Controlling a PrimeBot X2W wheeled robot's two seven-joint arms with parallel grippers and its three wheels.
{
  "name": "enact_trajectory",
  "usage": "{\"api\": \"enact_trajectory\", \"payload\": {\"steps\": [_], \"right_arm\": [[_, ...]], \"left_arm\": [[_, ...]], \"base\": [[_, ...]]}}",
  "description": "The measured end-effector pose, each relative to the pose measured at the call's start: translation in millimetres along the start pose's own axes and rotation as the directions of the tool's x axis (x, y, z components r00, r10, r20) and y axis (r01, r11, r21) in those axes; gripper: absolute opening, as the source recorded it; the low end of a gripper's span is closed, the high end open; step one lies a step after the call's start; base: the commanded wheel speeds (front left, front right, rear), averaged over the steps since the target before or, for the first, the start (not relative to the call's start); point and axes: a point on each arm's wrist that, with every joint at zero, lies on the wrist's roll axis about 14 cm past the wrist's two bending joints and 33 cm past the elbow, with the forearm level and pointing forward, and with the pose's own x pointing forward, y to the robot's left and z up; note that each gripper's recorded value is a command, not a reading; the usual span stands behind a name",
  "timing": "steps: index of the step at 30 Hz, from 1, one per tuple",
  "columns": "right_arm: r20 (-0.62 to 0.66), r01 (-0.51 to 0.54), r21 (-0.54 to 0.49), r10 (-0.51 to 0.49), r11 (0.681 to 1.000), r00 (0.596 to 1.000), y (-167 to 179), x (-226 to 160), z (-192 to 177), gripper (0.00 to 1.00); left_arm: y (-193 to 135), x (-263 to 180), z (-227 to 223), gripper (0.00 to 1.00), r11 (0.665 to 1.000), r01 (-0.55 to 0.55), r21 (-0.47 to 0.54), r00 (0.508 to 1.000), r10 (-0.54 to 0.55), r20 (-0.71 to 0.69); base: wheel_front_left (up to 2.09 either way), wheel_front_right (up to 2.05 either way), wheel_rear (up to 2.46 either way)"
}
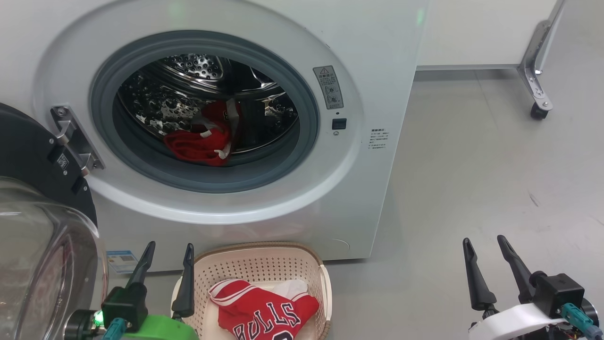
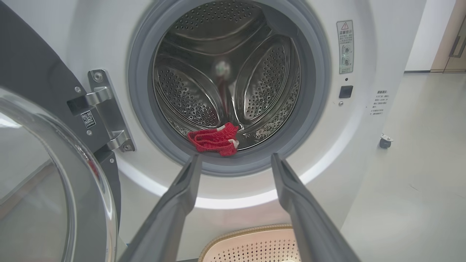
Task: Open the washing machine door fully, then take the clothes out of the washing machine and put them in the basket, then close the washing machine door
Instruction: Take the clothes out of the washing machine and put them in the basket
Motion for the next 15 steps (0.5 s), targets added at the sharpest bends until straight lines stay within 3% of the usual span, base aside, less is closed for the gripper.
{"api": "enact_trajectory", "payload": {"steps": [15], "right_arm": [[-0.014,-0.003,0.004,0.003,1.000,1.000,1.4,3.0,-1.6,1.00]], "left_arm": [[-0.7,2.8,0.6,1.00,1.000,-0.002,-0.004,1.000,0.002,-0.007]], "base": [[0.00,0.00,0.00]]}}
